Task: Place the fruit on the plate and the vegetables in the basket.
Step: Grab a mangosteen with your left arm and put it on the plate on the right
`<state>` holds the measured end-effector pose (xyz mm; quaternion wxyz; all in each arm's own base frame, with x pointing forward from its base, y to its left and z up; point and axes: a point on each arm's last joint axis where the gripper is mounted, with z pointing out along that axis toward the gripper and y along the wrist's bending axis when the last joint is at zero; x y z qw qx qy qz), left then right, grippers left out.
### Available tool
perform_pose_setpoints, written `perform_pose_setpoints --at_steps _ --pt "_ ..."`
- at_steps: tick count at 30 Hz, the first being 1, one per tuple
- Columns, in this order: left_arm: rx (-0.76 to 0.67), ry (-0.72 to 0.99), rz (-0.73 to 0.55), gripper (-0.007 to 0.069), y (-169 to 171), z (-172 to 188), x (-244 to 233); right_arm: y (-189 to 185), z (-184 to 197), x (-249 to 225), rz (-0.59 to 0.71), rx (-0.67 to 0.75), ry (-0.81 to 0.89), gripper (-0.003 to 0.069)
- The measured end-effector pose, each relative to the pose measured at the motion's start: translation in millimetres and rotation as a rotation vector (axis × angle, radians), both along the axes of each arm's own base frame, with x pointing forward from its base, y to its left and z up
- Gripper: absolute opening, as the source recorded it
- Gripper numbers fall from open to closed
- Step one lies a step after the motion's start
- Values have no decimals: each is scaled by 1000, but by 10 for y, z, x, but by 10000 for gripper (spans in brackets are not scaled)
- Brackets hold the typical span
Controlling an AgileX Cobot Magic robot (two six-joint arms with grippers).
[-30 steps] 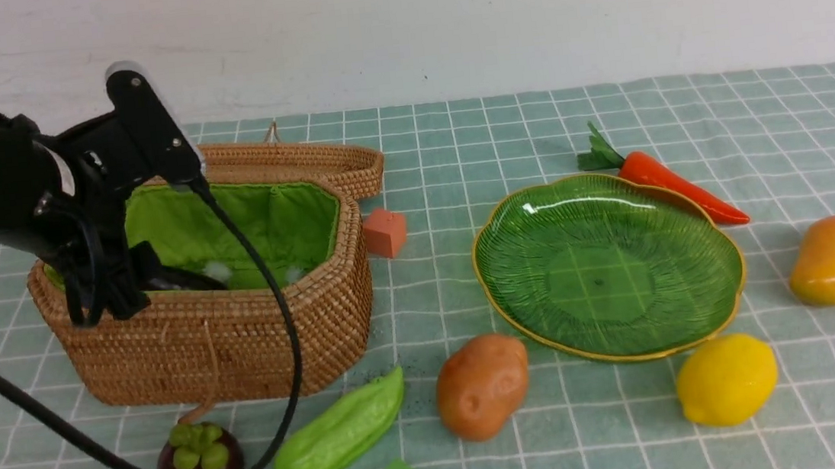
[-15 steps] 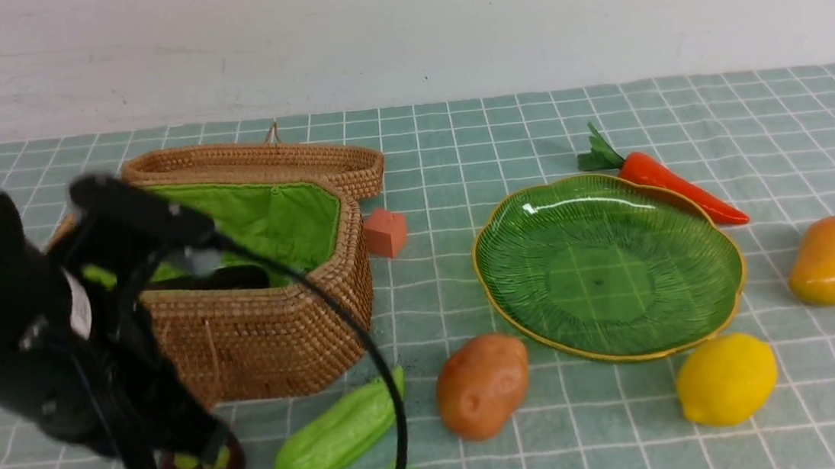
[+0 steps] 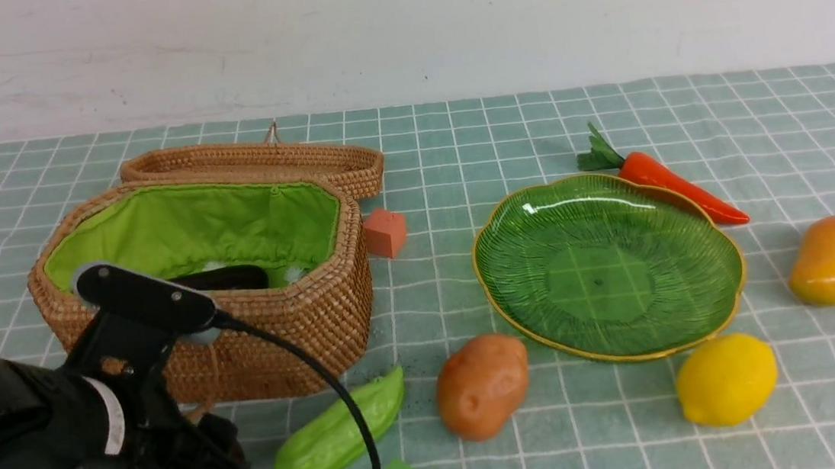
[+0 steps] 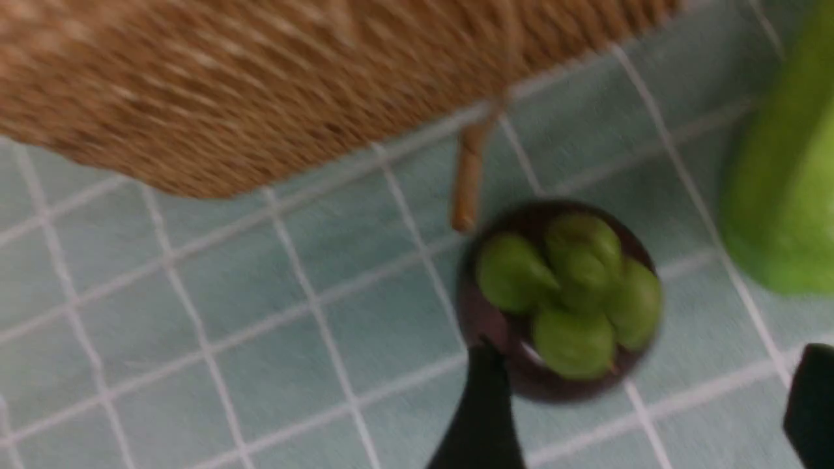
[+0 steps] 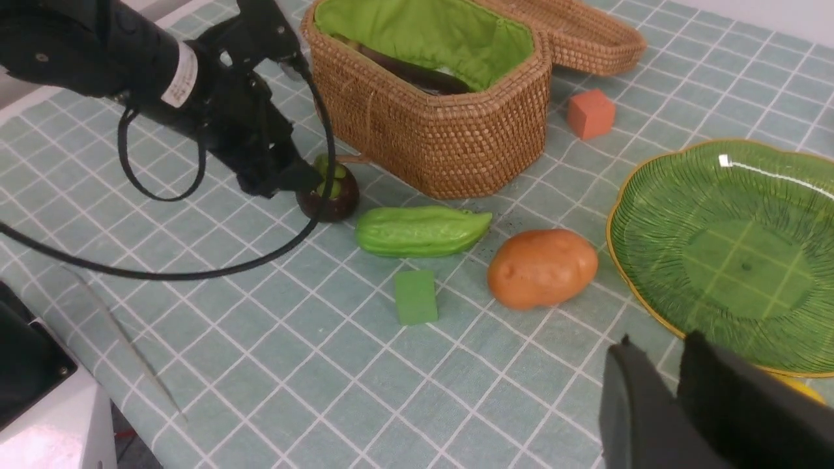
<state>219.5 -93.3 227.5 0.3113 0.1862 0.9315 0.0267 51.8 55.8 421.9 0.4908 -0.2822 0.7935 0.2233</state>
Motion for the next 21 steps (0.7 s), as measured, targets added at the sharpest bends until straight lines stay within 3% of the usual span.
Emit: perform_pose_setpoints --at_steps 6,14,21 --pt "4 4 38 613 -58 -208 154 0 -1 -1 0 0 1 117" --pt "86 99 -14 589 -139 -641 300 3 -23 -19 15 -15 25 117" --pt "106 120 -25 578 -160 -742 342 5 -45 -37 30 -29 50 118"
